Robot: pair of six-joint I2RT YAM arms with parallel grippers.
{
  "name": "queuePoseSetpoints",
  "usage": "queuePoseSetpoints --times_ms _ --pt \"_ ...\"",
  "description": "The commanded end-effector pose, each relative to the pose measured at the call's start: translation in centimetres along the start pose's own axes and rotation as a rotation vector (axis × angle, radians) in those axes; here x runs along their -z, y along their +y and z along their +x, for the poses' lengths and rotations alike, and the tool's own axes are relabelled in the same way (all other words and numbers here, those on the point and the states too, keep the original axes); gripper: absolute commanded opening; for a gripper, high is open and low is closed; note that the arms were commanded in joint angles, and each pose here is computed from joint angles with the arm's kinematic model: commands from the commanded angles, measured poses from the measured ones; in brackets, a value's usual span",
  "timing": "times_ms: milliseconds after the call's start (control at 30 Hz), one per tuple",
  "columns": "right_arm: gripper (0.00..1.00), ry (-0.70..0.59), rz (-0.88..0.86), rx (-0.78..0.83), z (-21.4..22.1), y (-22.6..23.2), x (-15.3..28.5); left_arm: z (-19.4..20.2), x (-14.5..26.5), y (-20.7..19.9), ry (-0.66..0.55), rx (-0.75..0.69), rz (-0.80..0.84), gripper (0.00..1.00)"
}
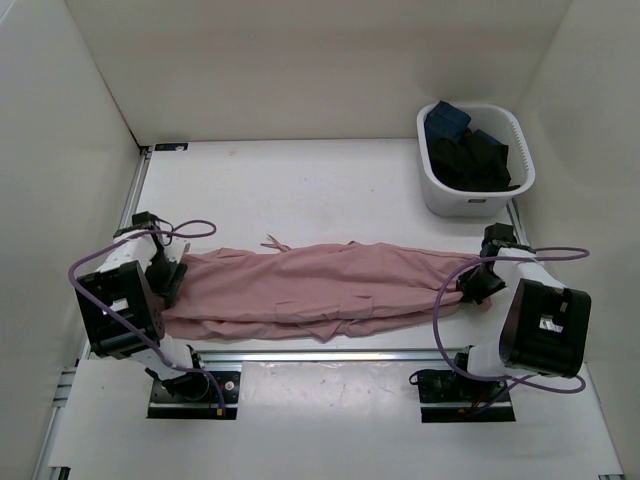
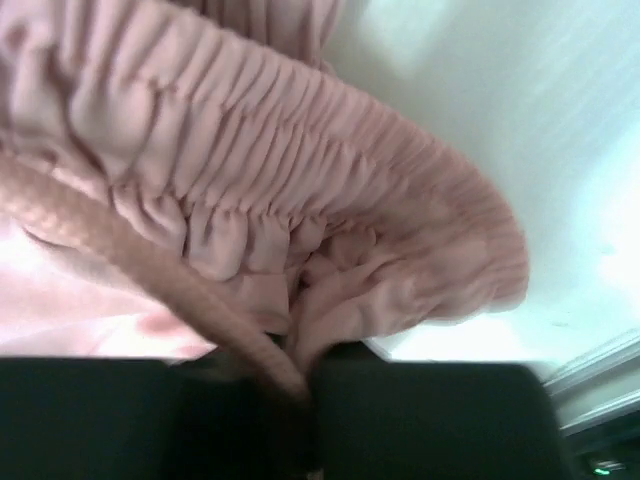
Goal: Fold and stack the trousers
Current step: Fold the trousers
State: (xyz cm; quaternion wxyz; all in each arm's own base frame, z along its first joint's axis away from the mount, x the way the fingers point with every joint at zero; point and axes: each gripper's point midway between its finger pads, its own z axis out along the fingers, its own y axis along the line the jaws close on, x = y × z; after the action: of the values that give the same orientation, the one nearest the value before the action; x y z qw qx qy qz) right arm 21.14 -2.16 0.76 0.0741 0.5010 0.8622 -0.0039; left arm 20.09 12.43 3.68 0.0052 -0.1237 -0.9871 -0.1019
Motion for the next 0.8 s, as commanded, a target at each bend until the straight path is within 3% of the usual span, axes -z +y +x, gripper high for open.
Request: queuePoseSetpoints --times_ms 0,133,233,333,367,467,533,567,600,633,767 --pt "0.0 -0.088 -0.075 -0.048 -2.2 2.0 -2.8 -0.3 1.4 -0.8 -0.052 0.007 0.023 0.7" --pt "0.0 -0.212 -0.027 -0.044 -5.5 1.0 0.9 -1.4 3.0 -1.2 -0.091 0.007 0.043 0.7" --pt "0.0 -0.417 0.002 0.006 -10.0 0.9 6.9 -2.7 4.4 -2.4 -0.116 -0.028 0.067 0.71" --pt "0.0 -0.624 -0.038 0.212 -12.1 3.5 13.5 -4.3 4.9 -5.0 -0.133 -0.08 0.099 0.72" --pt "0.0 -0.66 -0.053 0.372 -10.3 5.5 14.8 -4.8 5.0 -6.4 -0.134 -0.102 0.115 0.72" --pt "0.0 -0.725 -0.079 0.591 -5.1 9.1 16.8 -4.7 3.5 -8.2 -0.084 -0.122 0.118 0.72" --pt "0.0 -0.74 -0.03 0.67 -2.0 9.3 17.3 -4.3 2.4 -8.7 -0.054 -0.139 0.101 0.72" --pt "0.0 -0.758 -0.055 0.771 1.5 10.5 17.6 -4.4 2.1 -8.7 -0.061 -0.138 0.098 0.72" --pt "0.0 -0.772 -0.087 0.74 3.2 10.9 17.9 -4.0 1.8 -8.9 -0.039 -0.15 0.094 0.72" --pt "0.0 -0.803 -0.137 0.826 6.4 11.5 19.1 -4.2 1.7 -8.6 -0.047 -0.148 0.081 0.72" --pt "0.0 -0.784 -0.27 0.991 16.0 14.2 19.0 -3.2 0.8 -9.1 -0.013 -0.154 0.091 0.71"
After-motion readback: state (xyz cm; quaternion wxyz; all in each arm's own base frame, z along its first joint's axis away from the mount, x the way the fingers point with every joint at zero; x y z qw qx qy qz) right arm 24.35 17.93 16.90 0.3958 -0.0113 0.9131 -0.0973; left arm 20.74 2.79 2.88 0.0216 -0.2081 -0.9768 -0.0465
